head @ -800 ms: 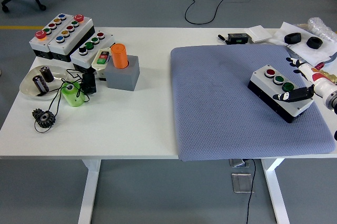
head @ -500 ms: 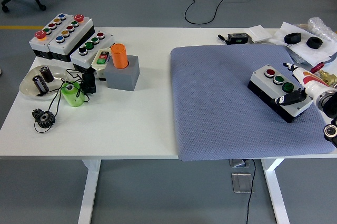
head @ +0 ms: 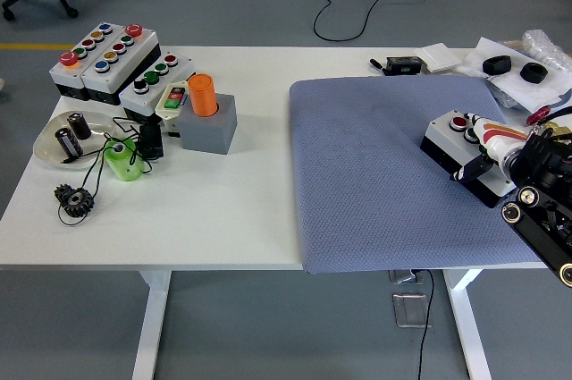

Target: Pick up the button,place it on the desk,press the button,press the button

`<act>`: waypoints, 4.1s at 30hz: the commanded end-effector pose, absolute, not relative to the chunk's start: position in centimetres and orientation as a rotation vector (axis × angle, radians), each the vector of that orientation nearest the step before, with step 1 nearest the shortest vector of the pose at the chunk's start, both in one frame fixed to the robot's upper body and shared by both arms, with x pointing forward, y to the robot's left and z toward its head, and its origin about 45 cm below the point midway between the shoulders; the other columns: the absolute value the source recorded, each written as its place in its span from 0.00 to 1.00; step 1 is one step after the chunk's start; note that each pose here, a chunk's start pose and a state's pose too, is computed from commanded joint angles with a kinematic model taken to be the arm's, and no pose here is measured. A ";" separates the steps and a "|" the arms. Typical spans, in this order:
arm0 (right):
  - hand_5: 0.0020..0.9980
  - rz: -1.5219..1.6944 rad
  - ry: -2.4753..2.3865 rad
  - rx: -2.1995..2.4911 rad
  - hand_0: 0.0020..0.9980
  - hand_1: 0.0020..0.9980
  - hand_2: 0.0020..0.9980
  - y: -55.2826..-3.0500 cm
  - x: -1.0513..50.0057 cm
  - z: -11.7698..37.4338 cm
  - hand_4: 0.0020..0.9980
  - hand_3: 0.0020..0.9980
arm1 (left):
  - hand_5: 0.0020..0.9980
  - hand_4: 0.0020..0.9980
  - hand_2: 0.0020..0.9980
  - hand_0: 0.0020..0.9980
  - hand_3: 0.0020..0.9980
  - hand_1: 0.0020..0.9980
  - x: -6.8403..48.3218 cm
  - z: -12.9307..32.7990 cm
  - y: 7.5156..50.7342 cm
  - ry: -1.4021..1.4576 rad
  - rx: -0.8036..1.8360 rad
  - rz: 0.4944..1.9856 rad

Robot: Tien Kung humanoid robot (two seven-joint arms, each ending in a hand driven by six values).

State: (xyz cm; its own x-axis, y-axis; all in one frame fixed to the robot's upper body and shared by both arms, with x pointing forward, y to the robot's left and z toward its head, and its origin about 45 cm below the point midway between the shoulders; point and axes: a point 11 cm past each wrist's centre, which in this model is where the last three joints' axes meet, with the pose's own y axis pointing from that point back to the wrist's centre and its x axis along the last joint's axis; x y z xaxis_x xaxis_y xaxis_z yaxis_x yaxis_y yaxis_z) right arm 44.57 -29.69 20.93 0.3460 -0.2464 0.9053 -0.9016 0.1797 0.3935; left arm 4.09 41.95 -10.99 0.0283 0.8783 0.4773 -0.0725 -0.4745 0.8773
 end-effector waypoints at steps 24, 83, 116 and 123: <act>0.06 0.705 -1.078 1.172 0.36 0.28 0.32 -30.8 45.4 20.3 0.85 0.50 | 0.99 0.28 0.50 0.60 0.46 0.54 4.6 -10.9 42.1 0.845 1.523 1.575; 0.32 1.375 -0.427 1.594 0.22 0.18 0.28 -22.9 40.8 22.4 0.82 0.44 | 0.98 0.28 0.50 0.60 0.46 0.54 4.5 -10.9 42.2 0.847 1.528 1.577; 0.29 1.392 -0.422 1.565 0.91 0.85 0.96 -24.3 40.3 23.8 0.91 1.00 | 0.98 0.28 0.50 0.60 0.46 0.54 5.0 -10.7 42.3 0.842 1.518 1.589; 0.28 1.372 -0.558 1.647 0.90 0.86 0.97 -24.7 39.2 26.7 0.91 1.00 | 0.98 0.28 0.50 0.60 0.45 0.54 4.9 -10.8 42.3 0.843 1.518 1.588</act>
